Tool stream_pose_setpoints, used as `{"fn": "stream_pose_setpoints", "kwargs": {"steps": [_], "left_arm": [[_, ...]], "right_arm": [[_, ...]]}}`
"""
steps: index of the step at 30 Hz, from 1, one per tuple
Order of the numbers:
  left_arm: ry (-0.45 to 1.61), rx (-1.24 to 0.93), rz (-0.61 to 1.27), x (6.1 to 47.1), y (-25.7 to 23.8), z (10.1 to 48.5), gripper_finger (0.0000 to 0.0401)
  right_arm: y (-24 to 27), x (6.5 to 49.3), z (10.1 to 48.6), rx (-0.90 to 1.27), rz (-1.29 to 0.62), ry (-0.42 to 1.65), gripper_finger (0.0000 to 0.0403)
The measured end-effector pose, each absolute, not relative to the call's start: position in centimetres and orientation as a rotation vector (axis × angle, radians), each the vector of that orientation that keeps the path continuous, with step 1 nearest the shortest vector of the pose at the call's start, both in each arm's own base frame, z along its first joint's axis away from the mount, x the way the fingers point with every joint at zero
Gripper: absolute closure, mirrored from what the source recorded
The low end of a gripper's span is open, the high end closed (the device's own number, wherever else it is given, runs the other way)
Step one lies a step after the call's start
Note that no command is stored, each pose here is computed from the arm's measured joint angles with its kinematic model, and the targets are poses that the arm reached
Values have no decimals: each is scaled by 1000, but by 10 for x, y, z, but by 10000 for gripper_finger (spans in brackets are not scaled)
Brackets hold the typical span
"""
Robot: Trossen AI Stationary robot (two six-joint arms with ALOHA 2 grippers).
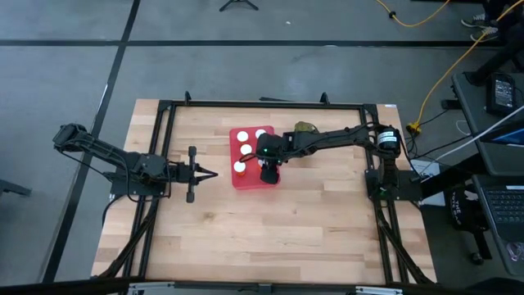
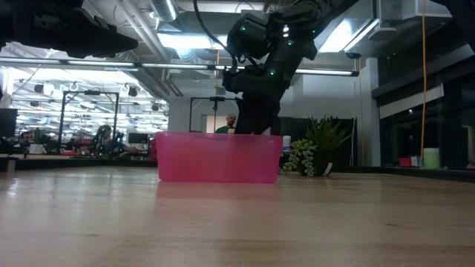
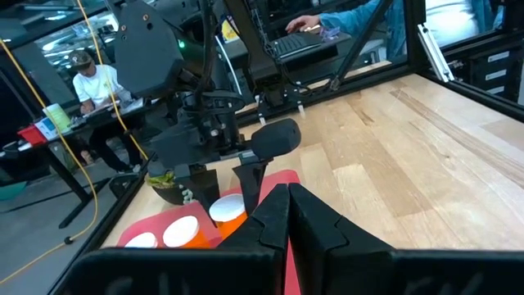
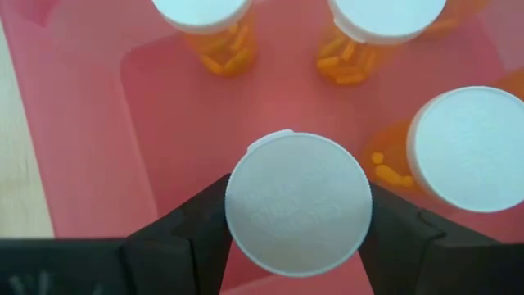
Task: Pick and place pill bottles into a basket
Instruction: Put the orange pill bottle into the red bin
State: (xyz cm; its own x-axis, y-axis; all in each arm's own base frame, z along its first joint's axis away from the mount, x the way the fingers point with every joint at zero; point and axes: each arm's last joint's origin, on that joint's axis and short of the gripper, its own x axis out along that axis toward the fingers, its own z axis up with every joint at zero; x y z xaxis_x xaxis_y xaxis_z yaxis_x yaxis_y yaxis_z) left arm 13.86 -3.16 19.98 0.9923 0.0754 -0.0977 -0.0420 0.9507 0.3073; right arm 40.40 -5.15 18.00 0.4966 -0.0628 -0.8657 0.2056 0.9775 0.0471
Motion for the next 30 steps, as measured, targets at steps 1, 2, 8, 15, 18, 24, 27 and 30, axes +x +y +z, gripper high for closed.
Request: {"fn": "stream_pose_setpoints", "kwargs": {"steps": [1, 2, 8, 15, 18, 24, 27, 30], "left_arm": [[109, 309, 60, 139, -32, 200, 397], [109, 309, 60, 139, -32, 200, 397], [109, 309, 60, 139, -32, 200, 397], [109, 309, 61, 139, -32, 200, 397], [109, 310, 61, 139, -32, 200, 397], [109, 309, 61, 139, -32, 200, 397], [109, 309, 61, 139, -32, 200, 397], [109, 307, 61, 139, -32, 200, 397]], "right_arm": [[-52, 404, 180, 151, -163, 1040, 185], [-52, 404, 180, 151, -163, 1040, 185], [-51, 404, 180, 152, -163, 1040, 185], [-51, 404, 180, 131, -148, 1042, 184], [-51, 404, 180, 132, -147, 1042, 184], [-50, 404, 180, 144, -117, 1042, 184], [-50, 404, 180, 134, -107, 1043, 184], [-50, 404, 180, 131, -100, 1044, 184]]}}
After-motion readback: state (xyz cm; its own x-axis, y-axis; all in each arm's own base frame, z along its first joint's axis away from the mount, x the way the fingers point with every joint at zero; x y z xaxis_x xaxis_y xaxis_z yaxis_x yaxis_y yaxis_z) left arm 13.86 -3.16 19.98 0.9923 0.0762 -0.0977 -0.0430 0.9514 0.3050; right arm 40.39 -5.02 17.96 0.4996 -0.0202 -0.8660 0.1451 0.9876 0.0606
